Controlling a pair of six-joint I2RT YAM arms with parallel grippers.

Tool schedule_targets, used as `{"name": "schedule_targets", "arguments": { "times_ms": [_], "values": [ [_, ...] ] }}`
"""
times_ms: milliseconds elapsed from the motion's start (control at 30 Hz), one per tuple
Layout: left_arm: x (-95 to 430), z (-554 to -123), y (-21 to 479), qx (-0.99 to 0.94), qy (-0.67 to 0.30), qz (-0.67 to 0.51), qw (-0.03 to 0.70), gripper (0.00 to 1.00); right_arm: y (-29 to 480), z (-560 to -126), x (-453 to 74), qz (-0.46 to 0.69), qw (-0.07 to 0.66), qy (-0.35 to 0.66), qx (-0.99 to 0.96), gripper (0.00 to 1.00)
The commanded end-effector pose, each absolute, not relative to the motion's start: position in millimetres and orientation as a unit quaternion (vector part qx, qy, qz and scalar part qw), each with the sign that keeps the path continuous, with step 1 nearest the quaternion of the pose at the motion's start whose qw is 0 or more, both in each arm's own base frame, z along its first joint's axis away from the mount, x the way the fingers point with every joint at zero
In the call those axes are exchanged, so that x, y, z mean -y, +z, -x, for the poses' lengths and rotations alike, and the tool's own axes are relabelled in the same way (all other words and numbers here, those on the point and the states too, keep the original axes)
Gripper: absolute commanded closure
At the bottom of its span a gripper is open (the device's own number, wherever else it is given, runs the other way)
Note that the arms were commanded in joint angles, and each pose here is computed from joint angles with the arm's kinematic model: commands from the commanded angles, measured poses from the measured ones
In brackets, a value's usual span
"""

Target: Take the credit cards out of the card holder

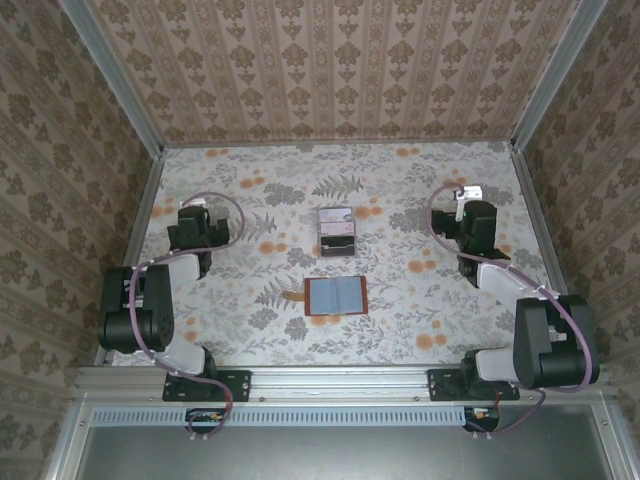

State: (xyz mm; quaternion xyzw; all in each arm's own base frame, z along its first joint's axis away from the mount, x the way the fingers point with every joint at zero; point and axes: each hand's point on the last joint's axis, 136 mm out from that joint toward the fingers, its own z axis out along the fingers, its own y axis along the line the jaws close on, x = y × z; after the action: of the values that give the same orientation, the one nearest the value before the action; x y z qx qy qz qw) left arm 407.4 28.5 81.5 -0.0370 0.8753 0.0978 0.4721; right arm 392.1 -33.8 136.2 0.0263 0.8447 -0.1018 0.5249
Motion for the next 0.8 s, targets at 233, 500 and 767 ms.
{"name": "schedule_targets", "arguments": {
  "times_ms": [233,500,767],
  "values": [
    [-4,-399,95,-0.818,0.053,-0.019,0.572,0.00,122,-387,18,-0.029,0.551,-0.042,-0.833,0.00],
    [-5,-398,95,-0.818,0.059,-0.018,0.571,0.00,100,-401,6,-0.027,0.568,-0.001,-0.822,0.00],
    [-5,-399,95,-0.819,0.059,-0.017,0.570,0.00,96,-401,3,-0.021,0.569,-0.010,-0.822,0.00]
  ]
}}
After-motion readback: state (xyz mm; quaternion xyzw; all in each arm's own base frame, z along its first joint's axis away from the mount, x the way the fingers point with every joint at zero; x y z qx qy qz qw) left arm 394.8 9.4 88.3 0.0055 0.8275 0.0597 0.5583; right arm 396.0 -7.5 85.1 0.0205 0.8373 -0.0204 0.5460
